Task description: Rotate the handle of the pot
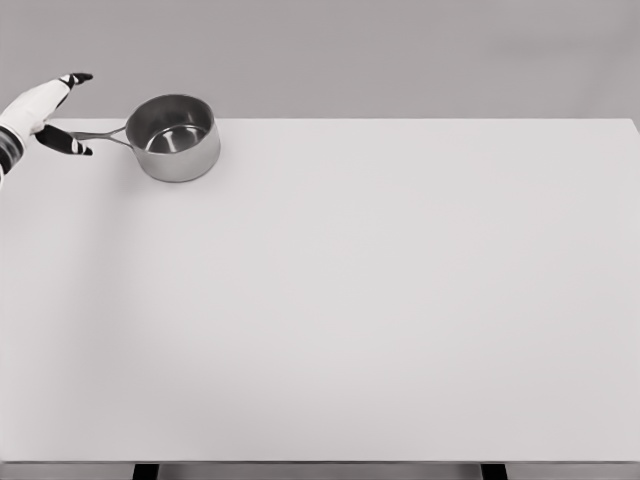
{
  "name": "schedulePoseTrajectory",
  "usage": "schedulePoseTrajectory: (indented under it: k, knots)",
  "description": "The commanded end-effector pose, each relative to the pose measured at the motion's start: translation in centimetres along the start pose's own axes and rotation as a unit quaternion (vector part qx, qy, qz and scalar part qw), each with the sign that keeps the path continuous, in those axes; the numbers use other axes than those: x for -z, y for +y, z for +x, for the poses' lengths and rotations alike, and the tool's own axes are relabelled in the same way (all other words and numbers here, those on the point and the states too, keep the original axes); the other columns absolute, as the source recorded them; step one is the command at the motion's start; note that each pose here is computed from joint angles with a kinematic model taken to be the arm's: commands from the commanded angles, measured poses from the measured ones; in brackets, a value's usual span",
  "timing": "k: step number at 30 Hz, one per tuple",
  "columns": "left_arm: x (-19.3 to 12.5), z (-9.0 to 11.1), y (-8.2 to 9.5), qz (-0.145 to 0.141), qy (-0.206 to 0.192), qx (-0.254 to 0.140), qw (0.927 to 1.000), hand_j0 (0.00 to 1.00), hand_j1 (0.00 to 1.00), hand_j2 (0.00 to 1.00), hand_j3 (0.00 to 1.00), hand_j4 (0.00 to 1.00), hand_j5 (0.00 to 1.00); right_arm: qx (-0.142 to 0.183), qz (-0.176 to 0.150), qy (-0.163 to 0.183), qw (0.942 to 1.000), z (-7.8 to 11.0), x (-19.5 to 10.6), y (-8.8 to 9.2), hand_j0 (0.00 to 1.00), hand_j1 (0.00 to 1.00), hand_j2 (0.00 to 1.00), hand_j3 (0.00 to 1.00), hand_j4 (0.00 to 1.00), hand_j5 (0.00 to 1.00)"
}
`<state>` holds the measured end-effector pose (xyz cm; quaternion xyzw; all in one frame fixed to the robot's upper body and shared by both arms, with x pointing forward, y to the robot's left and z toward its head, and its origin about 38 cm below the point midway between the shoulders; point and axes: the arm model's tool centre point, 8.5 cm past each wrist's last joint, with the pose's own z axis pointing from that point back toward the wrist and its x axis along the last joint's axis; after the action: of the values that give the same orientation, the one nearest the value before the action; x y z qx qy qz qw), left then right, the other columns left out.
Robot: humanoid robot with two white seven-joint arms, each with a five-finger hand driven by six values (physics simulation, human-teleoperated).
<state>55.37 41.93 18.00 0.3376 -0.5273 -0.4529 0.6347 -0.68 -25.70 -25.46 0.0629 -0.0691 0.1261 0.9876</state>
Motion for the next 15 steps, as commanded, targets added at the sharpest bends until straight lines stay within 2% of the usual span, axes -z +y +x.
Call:
schedulePoseTrajectory:
  k: [1,4,6,7,10,12,14,15]
  knots:
    - [-0.3,-0.5,0.1,-0.015,0.004,-0.001,0.9999,1.00,1.00,1.00,1.00,1.00,1.00,0.000,0.000,0.000,1.0000,0.0,0.0,0.0,1.00,1.00,1.00,1.00,1.00,1.00]
    - [-0.3,0.0,0.1,-0.028,-0.017,0.000,0.9994,1.00,1.00,1.00,1.00,1.00,1.00,0.000,0.000,0.000,1.0000,0.0,0.0,0.0,1.00,1.00,1.00,1.00,1.00,1.00]
    - [-0.4,0.7,0.5,-0.025,-0.048,0.006,0.9985,1.00,1.00,1.00,1.00,1.00,1.00,0.000,0.000,0.000,1.0000,0.0,0.0,0.0,1.00,1.00,1.00,1.00,1.00,1.00]
    - [-0.8,0.3,1.0,-0.028,-0.056,0.012,0.9980,1.00,1.00,1.00,1.00,1.00,1.00,0.000,0.000,0.000,1.0000,0.0,0.0,0.0,1.00,1.00,1.00,1.00,1.00,1.00]
    - [-2.2,-0.8,3.7,-0.008,-0.068,-0.003,0.9976,1.00,1.00,1.00,1.00,1.00,1.00,0.000,0.000,0.000,1.0000,0.0,0.0,0.0,1.00,1.00,1.00,1.00,1.00,1.00]
    - [-3.4,-0.7,5.1,-0.016,-0.087,0.007,0.9961,1.00,1.00,1.00,1.00,1.00,1.00,0.000,0.000,0.000,1.0000,0.0,0.0,0.0,1.00,1.00,1.00,1.00,1.00,1.00]
    - [-5.6,0.2,7.1,-0.007,-0.130,0.000,0.9915,1.00,1.00,1.00,1.00,1.00,1.00,0.000,0.000,0.000,1.0000,0.0,0.0,0.0,1.00,1.00,1.00,1.00,1.00,1.00]
    - [-7.4,1.4,8.3,0.003,-0.167,0.002,0.9860,1.00,1.00,1.00,1.00,1.00,1.00,0.000,0.000,0.000,1.0000,0.0,0.0,0.0,1.00,1.00,1.00,1.00,1.00,1.00]
